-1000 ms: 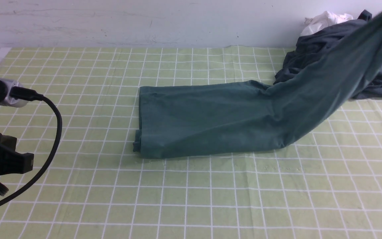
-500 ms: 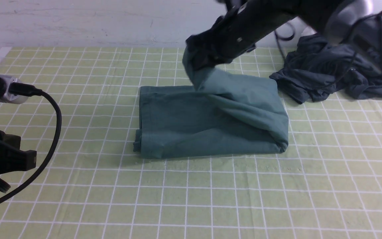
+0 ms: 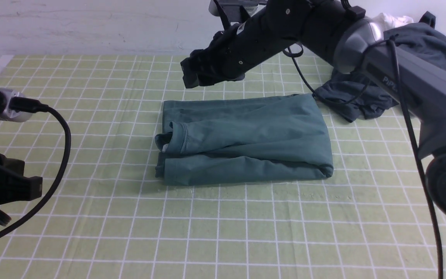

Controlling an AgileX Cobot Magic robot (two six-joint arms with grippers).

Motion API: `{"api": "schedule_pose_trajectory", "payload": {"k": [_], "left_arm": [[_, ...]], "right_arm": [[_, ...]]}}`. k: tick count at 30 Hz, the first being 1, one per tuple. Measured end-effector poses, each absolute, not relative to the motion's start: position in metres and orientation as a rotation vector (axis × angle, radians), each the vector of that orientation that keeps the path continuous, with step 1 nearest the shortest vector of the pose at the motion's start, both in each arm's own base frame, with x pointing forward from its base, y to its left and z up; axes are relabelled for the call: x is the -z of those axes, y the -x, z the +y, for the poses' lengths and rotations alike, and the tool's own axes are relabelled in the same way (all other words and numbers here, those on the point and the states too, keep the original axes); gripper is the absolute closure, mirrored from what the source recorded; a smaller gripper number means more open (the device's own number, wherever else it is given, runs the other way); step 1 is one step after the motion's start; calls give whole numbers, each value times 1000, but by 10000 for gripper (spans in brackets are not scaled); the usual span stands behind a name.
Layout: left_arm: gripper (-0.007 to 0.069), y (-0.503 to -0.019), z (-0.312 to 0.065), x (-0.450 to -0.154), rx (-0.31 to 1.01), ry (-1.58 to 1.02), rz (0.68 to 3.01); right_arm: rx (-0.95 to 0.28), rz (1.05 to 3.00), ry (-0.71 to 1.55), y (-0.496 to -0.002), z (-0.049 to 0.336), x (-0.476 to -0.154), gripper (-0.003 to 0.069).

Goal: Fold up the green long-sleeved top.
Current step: Use the right arm to drag the right edge of the fabric to the left and folds it over the left edge

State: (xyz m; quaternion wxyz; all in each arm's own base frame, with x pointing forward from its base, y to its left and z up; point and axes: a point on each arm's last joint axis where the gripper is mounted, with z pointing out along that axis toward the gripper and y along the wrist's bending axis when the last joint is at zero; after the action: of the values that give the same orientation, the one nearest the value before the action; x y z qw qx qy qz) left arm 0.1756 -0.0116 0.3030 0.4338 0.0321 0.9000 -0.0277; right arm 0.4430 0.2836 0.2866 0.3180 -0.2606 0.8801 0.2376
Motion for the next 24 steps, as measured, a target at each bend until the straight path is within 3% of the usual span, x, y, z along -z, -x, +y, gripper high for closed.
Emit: {"api": "schedule_pose_trajectory", "payload": {"k": [4,10,15,19,24], "left_arm": [[629,-172,-12,-309,75,-74,2199],[629,-170,-13,-316,102,-50,2134],[629,-157,-13,-327,90,-97,2065],[629,-128,-11,-344,18,-183,1889],[629,-90,-9,-341,-75,-248,1691]], "right_arm": [[-616,2394,729,-439,283,-277,341],[-661,2511,788,-439,313,-209,570],[-657,2495,873,-429,337,-181,663],[-648,2453,955,-422,338,-206,673],[-572,2272,1070,-405,307,-304,675]]}}
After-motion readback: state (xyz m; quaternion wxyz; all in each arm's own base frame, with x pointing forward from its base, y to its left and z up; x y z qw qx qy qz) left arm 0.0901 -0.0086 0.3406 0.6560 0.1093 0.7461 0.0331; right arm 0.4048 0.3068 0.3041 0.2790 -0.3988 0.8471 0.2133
